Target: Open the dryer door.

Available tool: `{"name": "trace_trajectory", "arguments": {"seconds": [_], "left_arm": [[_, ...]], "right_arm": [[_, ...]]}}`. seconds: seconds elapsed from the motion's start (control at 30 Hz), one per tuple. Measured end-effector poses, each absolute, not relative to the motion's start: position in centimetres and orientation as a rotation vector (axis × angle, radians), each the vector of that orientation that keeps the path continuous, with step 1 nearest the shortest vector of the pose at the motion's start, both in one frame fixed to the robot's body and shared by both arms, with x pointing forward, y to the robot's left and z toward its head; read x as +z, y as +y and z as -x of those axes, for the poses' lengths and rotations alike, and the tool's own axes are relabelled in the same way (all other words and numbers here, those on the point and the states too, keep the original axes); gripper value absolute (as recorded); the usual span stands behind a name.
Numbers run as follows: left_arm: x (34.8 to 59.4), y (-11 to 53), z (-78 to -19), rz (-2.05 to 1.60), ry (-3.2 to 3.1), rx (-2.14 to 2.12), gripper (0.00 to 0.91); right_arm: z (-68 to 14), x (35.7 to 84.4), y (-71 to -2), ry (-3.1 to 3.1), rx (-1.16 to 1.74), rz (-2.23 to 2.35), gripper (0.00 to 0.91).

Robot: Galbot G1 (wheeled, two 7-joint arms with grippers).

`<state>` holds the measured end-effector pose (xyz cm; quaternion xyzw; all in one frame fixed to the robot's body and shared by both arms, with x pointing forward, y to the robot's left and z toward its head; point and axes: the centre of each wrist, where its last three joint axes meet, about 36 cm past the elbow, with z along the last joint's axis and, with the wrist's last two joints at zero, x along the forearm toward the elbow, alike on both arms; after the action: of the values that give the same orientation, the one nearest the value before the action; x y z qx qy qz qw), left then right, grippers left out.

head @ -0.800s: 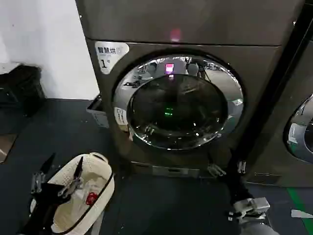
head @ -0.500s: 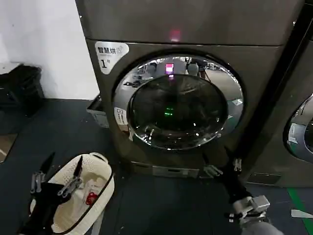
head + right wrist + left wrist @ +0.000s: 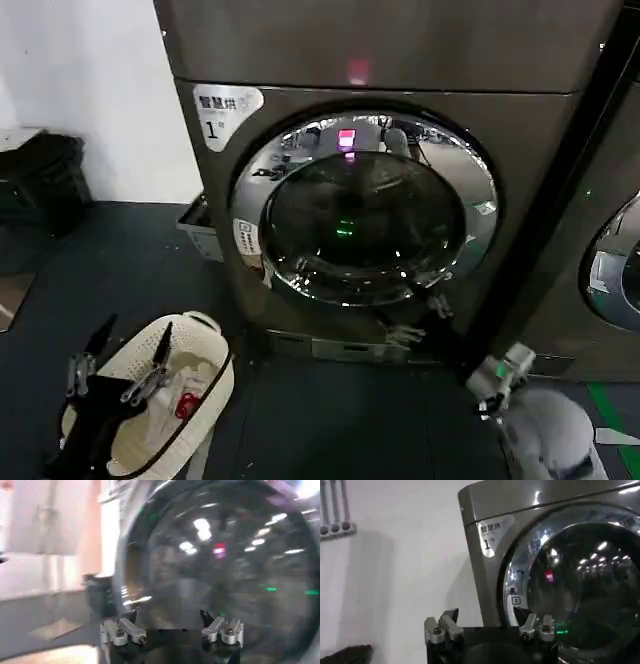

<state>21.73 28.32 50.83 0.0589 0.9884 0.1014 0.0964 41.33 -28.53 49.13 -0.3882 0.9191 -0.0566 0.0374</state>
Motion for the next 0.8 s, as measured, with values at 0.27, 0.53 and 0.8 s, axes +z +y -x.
{"name": "trace_trajectory", "arguments": {"seconds": [0.27, 0.53, 0.8], "left_arm": [[50.9, 28.4, -21.7, -0.171, 2.925, 0.307, 0.907], [50.8, 28.3, -21.7, -0.167, 2.925, 0.308, 0.907], [51.1, 28.2, -21.3, -0.163, 2.927, 0.316, 0.907]], "right_arm": [[-45.1, 48.7, -25.8, 2.738, -0.213, 1.310, 0.907], [-48.3, 48.4, -23.7, 2.703, -0.218, 1.404, 0.907], [-50.5, 48.5, -22.2, 2.693, -0.258, 1.425, 0.907]]}}
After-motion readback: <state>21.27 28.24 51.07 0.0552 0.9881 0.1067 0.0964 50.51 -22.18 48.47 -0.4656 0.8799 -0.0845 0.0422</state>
